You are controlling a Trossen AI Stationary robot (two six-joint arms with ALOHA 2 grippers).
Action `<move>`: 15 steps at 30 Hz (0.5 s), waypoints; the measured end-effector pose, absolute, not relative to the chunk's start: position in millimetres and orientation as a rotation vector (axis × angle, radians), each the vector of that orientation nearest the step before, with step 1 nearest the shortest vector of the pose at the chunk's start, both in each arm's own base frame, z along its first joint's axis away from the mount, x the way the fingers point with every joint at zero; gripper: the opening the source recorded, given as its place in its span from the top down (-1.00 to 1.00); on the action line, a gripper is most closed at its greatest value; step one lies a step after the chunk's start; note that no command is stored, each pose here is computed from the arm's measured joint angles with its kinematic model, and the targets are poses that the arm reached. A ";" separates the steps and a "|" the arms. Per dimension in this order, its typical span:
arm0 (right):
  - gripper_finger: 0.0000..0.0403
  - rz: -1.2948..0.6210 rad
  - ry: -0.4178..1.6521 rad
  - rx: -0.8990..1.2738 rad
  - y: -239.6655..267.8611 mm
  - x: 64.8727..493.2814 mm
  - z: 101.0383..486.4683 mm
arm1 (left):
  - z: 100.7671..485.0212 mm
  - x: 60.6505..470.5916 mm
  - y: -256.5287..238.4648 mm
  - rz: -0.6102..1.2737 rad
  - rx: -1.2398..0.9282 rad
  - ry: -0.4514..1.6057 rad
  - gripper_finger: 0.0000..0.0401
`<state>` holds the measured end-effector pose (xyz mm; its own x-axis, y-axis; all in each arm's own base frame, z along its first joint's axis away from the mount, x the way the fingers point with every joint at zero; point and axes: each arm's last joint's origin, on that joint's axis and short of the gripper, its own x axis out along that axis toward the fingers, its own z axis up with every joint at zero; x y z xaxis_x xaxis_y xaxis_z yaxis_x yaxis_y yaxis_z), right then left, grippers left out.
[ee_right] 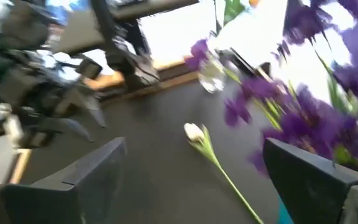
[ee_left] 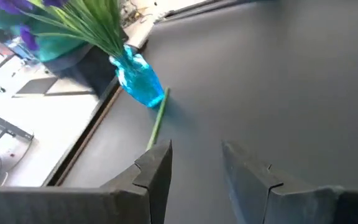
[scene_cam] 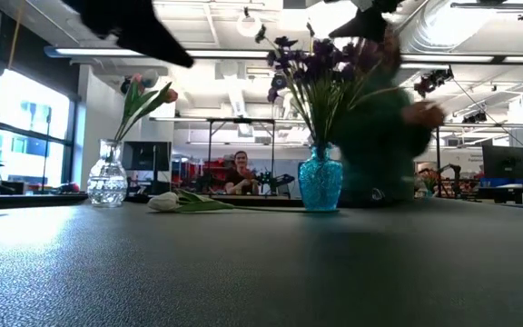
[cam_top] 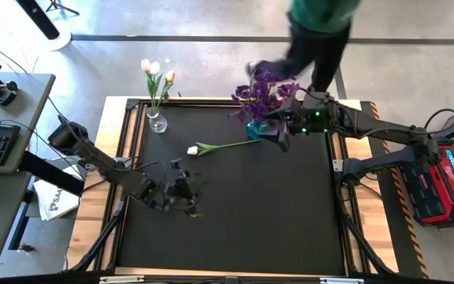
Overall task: Sort flowers into vase by color
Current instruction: Adjust the violet flower
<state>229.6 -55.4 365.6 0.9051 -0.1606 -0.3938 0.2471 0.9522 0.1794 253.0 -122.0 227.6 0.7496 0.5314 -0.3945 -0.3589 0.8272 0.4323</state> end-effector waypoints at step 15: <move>-0.85 -0.092 0.181 0.172 -56.8 235.8 383.4 | 253.6 347.9 -19.7 0.202 0.467 -0.011 0.37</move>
<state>235.8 -56.8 383.4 0.9795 -0.0754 -0.1871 0.1063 0.9812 0.1612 347.9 -19.7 253.6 0.9801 0.1905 0.0563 -0.1954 0.8735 0.4459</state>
